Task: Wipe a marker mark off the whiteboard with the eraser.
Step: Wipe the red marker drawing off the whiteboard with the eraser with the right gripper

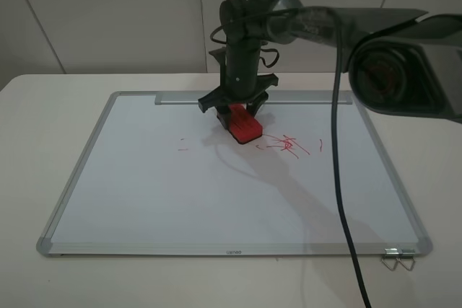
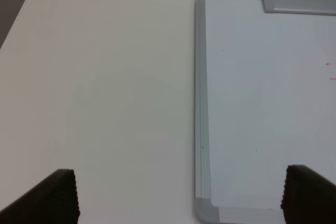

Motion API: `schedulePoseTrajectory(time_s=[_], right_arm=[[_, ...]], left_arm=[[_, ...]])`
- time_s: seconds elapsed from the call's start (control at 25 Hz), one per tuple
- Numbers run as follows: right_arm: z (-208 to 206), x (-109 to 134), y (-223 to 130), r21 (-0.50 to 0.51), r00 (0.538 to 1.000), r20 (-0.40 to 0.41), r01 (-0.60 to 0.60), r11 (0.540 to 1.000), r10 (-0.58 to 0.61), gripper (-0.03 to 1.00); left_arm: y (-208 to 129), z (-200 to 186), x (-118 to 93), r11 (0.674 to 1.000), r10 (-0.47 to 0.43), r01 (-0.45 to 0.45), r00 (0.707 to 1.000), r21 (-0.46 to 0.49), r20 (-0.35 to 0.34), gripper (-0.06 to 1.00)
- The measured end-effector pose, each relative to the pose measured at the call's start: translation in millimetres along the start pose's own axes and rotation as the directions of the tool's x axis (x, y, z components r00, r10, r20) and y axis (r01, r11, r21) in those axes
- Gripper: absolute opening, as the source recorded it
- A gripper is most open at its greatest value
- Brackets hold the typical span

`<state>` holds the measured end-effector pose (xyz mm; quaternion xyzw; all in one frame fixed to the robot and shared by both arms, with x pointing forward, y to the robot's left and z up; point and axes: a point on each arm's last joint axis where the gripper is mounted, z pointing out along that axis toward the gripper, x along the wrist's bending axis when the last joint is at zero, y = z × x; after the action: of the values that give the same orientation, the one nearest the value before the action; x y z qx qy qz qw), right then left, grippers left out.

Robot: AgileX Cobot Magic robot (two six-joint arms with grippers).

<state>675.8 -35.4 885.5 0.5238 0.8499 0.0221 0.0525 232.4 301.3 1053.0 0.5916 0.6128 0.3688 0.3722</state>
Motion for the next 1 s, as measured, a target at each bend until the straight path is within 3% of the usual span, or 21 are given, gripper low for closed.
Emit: schedulePoseTrajectory(time_s=[0.16, 0.72, 1.0], right_arm=[[-1.4, 17.7, -1.7, -0.002, 0.999, 0.006, 0.04, 0.999, -0.04, 0.51], [-9.3, 120.9, -24.4, -0.013, 0.972, -0.033, 0.232, 0.973, -0.233, 0.51], [-11.4, 141.8, -31.9, -0.015, 0.962, -0.043, 0.271, 0.962, -0.271, 0.51]], left_arm=[[0.0, 0.0, 0.0, 1.0, 0.0, 0.0, 1.0, 0.0, 0.0, 0.77], [0.0, 0.0, 0.0, 1.0, 0.0, 0.0, 1.0, 0.0, 0.0, 0.77], [0.0, 0.0, 0.0, 1.0, 0.0, 0.0, 1.0, 0.0, 0.0, 0.77]])
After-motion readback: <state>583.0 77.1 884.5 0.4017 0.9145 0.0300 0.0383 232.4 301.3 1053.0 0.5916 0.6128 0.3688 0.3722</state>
